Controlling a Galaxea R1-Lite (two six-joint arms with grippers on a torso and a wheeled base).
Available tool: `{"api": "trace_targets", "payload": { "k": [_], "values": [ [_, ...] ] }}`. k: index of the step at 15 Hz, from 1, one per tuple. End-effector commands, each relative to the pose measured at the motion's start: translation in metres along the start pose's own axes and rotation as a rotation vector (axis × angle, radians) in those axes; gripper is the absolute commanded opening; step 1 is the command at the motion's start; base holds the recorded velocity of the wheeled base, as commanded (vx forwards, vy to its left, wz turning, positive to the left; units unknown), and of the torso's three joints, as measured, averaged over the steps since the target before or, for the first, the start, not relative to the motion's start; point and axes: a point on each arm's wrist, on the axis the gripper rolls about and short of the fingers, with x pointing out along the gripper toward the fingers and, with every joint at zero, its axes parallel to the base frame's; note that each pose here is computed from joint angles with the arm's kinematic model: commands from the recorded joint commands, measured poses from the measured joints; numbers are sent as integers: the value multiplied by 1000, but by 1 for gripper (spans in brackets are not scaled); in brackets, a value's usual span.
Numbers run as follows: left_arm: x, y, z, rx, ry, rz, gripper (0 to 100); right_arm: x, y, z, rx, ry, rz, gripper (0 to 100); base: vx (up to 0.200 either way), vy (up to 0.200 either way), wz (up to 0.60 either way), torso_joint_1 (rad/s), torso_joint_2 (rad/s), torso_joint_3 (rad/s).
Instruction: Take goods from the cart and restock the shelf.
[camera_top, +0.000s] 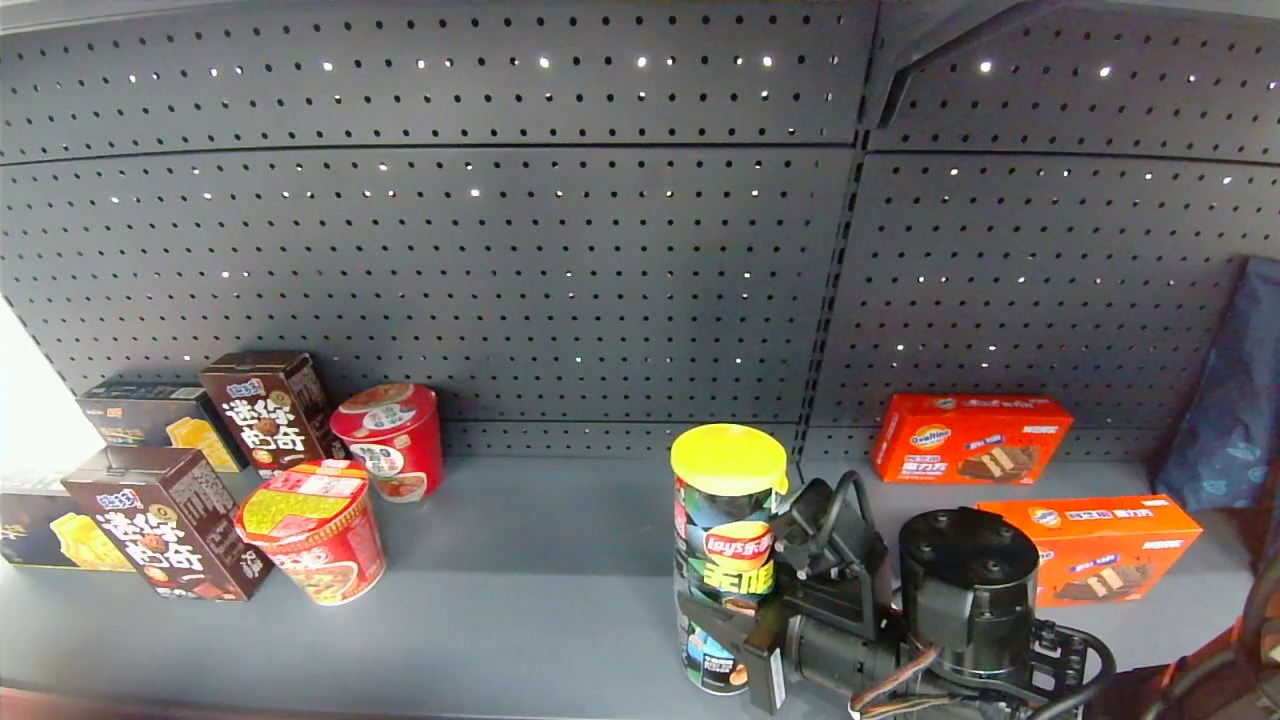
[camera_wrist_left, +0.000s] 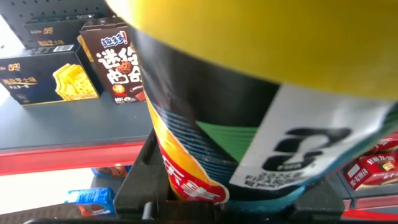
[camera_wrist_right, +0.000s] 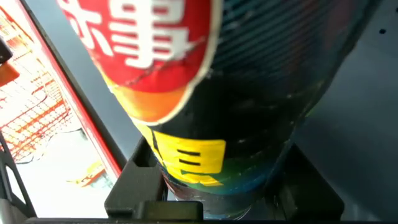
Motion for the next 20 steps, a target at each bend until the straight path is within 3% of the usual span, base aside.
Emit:
{"api": "trace_targets", "payload": {
  "k": [1,4,5,10,14,20],
  "values": [
    [-1,0,-2,-1,-4,2,0,0,3,0,-3,-7,11,0,0,0,0,0,0,0],
    [-1,0,-4,-2,-6,2,0,-1,3,-2,7,2,15,0,0,0,0,0,0,0],
    [-2,0,-4,-2,-9,2,0,-2,3,-3,7,7,14,100,0,0,0,0,0,0],
    [-2,0,-3,-3,-12,2,0,-25,4,-4,2,1,17,100,0,0,0,0,0,0],
    [-3,0,-2,-4,-18,4,0,-83,4,-9,1,8,11,100,0,0,0,0,0,0],
    [-3,0,-2,-2,-18,2,0,-128,-15,-14,21,2,-125,100,0,0,0,0,0,0]
  ]
}}
